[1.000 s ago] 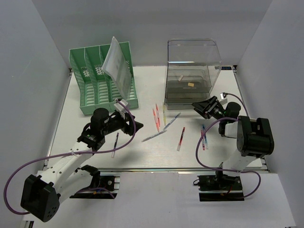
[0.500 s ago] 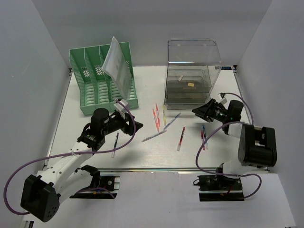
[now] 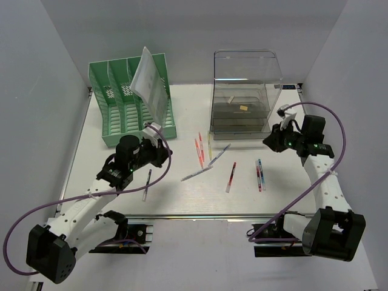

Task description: Organize the desk

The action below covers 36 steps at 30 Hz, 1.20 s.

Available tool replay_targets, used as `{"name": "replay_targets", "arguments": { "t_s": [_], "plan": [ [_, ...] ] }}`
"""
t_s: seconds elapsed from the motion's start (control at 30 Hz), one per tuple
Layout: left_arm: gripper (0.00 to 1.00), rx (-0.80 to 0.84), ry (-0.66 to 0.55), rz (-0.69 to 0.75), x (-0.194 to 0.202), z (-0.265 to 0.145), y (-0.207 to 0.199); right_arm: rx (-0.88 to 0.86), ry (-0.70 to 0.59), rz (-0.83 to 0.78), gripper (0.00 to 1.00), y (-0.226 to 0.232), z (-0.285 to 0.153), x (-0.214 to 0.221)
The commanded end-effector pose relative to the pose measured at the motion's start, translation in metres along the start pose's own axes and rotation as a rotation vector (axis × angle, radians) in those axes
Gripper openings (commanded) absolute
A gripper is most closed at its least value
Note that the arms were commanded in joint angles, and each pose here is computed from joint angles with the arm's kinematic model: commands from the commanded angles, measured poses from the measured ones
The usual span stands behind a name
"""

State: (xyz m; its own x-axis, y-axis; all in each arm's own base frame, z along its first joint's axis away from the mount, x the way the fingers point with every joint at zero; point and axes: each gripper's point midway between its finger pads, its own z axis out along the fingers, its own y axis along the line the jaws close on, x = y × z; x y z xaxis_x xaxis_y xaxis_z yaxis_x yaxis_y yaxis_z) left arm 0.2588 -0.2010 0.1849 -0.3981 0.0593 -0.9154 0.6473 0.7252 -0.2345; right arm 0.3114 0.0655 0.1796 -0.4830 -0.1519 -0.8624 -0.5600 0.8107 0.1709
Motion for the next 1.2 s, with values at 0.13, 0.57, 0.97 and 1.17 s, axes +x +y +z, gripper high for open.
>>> {"name": "replay_targets", "arguments": {
  "t_s": [0.13, 0.57, 0.97, 1.17],
  "plan": [
    [0.45, -0.14, -0.022, 0.004, -0.02, -0.011, 0.018, 0.055, 0.309, -0.089, 0.44, 0.002, -0.02, 0.067],
    [0.65, -0.163, -0.054, 0.015, -0.026, -0.017, 0.021, 0.184, 0.503, -0.127, 0.52, -0.008, -0.006, 0.114],
    [0.66, -0.151, -0.055, 0.019, -0.027, -0.017, 0.018, 0.046, 0.516, -0.152, 0.27, 0.015, 0.0, 0.134],
    [0.66, -0.145, -0.053, 0.019, -0.027, -0.017, 0.017, -0.003, 0.542, -0.161, 0.26, 0.027, 0.008, 0.141]
  ]
}}
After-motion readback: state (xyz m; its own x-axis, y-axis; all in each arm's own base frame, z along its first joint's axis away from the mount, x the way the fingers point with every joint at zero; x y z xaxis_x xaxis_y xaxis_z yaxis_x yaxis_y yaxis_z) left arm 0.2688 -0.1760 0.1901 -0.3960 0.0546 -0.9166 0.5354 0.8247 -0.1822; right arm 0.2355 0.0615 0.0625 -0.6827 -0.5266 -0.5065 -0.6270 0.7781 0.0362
